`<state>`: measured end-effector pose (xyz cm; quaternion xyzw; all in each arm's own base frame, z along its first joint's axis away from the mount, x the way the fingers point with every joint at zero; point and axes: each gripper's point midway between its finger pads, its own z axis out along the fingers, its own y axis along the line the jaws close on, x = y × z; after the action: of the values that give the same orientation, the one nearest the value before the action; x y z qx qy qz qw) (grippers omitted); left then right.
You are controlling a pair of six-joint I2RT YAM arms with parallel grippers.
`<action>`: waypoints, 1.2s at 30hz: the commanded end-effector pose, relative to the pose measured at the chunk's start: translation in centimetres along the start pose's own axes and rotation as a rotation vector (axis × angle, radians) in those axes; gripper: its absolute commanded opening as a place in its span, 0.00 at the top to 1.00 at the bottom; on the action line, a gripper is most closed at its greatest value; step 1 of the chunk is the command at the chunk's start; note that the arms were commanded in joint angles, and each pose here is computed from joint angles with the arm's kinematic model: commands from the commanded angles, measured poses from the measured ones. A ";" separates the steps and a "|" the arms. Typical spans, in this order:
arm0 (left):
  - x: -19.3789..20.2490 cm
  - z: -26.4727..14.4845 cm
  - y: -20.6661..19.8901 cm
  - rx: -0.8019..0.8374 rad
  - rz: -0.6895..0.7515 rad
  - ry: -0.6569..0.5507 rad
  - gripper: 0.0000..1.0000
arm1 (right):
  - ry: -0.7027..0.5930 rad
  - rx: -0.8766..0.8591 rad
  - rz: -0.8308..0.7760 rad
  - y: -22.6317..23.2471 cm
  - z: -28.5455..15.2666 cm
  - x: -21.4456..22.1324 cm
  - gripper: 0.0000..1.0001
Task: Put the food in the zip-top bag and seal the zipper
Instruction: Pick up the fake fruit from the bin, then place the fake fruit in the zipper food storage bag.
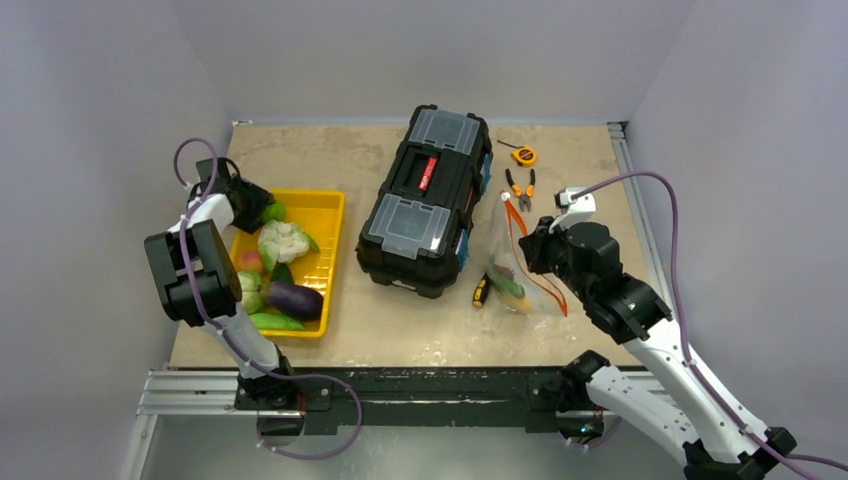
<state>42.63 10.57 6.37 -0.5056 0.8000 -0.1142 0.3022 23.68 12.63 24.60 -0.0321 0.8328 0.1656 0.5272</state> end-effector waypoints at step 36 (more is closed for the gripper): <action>24.4 -41.3 -20.4 1.857 0.796 0.081 0.49 | 0.021 0.071 -0.004 -0.9 1.2 0.4 1.00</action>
<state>33.78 -20.26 35.27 0.0521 0.6492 -0.5552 0.5172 24.54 12.39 23.20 -0.0258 0.8471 0.1384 0.5125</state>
